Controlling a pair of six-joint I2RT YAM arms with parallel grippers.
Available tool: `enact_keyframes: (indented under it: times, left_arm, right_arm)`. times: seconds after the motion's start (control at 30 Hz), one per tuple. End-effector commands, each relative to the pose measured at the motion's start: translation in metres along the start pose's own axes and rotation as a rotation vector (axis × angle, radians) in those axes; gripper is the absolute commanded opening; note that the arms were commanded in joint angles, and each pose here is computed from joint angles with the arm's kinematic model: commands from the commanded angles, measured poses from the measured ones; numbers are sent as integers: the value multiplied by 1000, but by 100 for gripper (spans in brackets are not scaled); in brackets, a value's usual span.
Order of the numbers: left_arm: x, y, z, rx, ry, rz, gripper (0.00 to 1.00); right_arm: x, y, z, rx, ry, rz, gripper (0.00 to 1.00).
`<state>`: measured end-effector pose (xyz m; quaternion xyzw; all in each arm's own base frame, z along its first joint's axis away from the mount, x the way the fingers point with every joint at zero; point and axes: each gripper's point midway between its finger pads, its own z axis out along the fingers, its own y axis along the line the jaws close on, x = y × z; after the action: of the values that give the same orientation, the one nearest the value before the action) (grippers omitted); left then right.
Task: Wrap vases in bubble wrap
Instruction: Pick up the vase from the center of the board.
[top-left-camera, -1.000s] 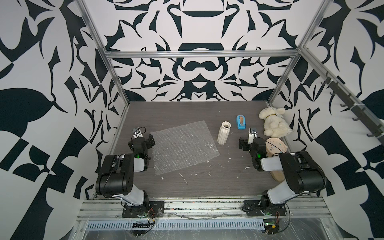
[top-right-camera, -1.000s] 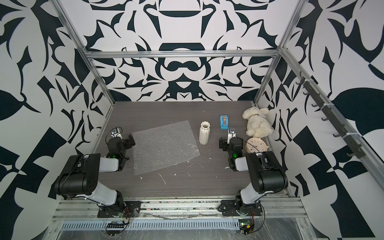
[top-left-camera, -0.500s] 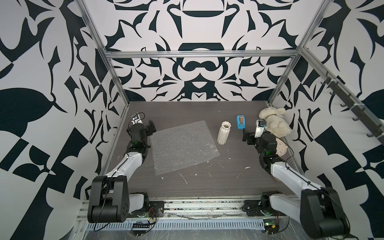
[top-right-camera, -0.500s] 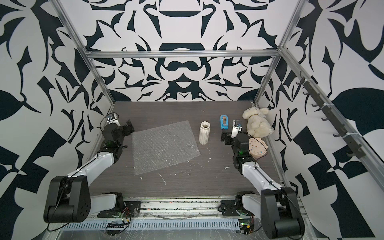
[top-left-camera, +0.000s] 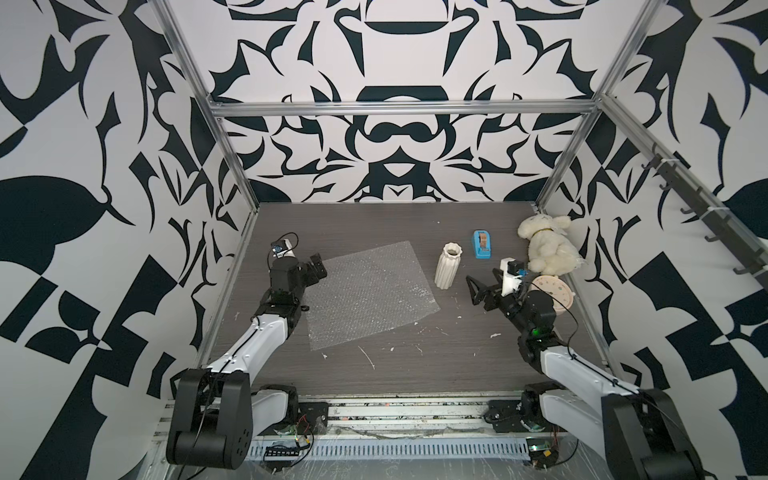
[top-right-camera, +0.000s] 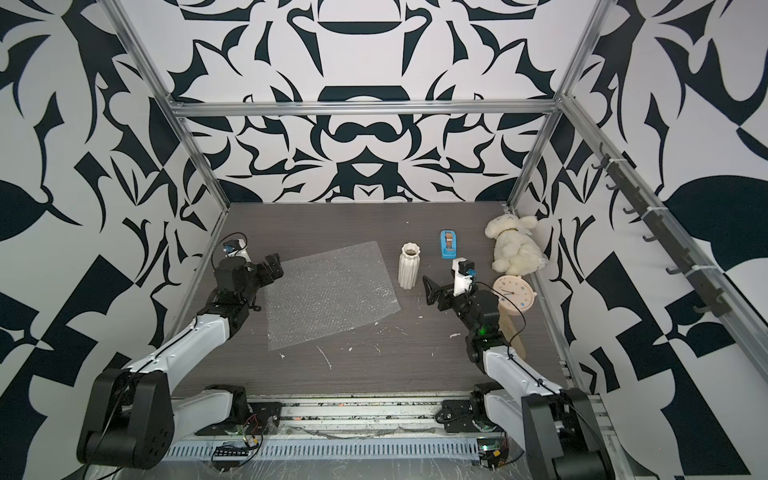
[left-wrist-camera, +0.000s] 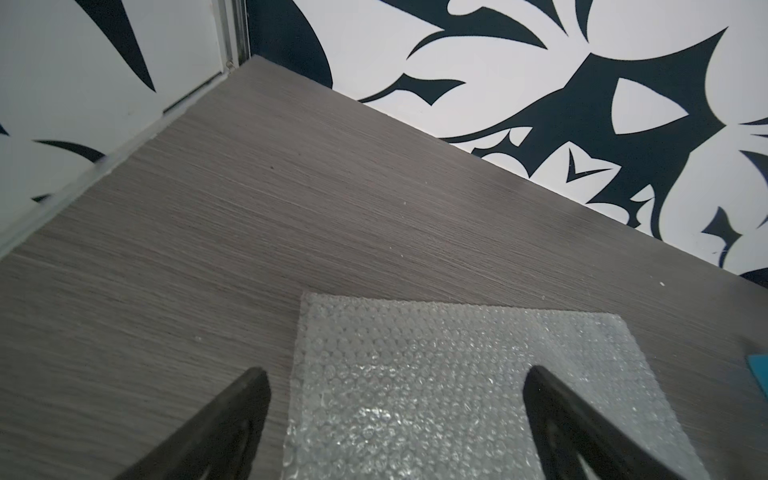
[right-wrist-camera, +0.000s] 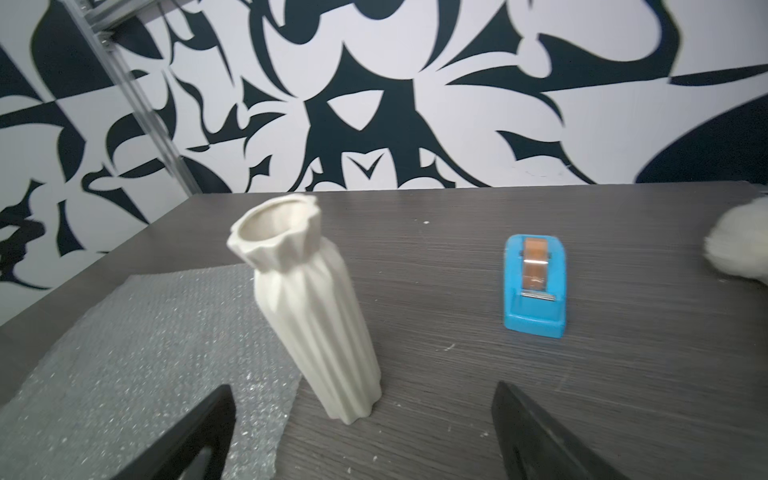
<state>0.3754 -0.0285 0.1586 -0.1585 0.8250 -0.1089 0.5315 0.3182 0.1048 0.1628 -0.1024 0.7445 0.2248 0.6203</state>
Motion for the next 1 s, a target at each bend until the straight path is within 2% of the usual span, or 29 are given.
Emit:
enact_keyframes:
  times: [0.0, 0.1, 0.27, 0.43, 0.6, 0.97]
  left_arm:
    - [8, -6, -1, 43, 29, -64, 100]
    - [10, -9, -1, 61, 42, -68, 100]
    - [12, -10, 1, 64, 51, -62, 100]
    - [17, -8, 2, 62, 66, -53, 100]
    - [30, -11, 3, 77, 136, -45, 99]
    - [45, -3, -6, 54, 178, -53, 99]
  right_arm:
    - [-23, 34, 8, -128, -110, -160, 100]
    - [-11, 42, 22, -151, -76, -204, 100]
    - [0, 31, 39, -117, -81, -194, 100]
    - [1, 28, 54, -124, -87, -187, 100]
    - [2, 26, 71, -134, -92, -189, 100]
    - [8, 22, 102, -190, -103, -187, 99]
